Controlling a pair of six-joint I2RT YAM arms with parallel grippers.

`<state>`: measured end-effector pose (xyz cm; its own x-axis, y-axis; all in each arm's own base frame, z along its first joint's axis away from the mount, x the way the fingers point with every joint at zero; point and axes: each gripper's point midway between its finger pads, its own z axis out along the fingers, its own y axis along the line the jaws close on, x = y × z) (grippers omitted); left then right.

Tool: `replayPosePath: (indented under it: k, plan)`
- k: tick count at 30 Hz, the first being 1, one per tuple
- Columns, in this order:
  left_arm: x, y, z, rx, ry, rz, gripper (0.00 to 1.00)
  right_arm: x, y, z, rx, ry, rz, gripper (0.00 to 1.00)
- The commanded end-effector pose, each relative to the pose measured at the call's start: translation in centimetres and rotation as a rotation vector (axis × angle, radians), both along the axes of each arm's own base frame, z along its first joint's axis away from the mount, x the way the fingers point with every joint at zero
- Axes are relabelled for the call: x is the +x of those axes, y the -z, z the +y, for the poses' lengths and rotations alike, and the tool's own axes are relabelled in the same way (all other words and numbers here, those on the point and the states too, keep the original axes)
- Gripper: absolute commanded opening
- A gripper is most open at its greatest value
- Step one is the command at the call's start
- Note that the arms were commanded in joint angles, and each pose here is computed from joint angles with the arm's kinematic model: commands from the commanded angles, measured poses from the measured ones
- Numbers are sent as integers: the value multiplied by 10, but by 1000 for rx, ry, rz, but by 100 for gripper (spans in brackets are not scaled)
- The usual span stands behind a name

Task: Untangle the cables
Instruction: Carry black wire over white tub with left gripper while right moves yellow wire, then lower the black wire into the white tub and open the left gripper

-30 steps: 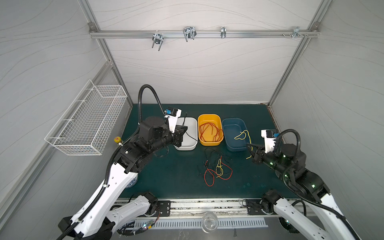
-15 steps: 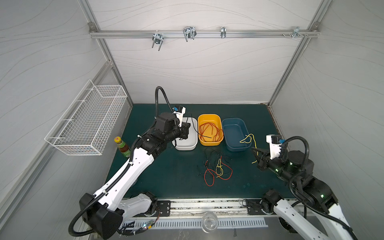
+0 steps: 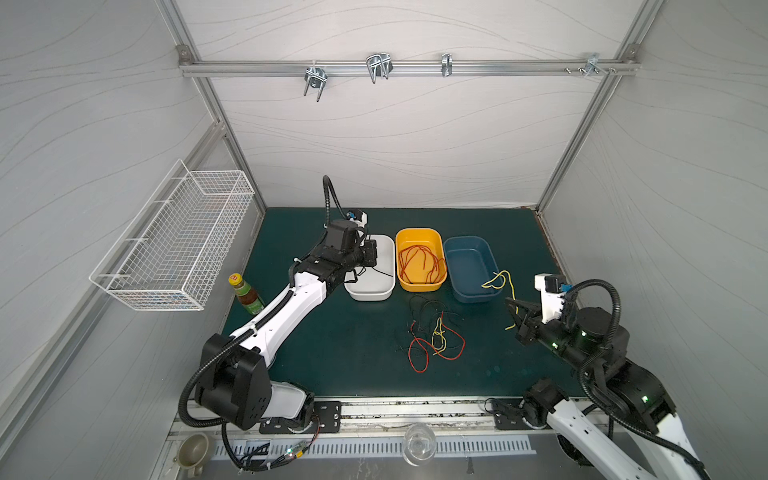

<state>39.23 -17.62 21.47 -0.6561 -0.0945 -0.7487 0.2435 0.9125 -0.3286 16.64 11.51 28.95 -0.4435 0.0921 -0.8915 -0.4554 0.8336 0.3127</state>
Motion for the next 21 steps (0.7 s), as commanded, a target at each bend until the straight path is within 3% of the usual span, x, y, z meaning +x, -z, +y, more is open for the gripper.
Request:
replayPosePath:
  k: [1, 21]
  plan:
    - [15, 9, -4, -8, -5, 14, 0, -1, 0, -1, -4, 0, -13, 0]
    - [25, 95, -25, 11, 38, 336, 0, 1, 2, -1, -11, 4, -13, 0]
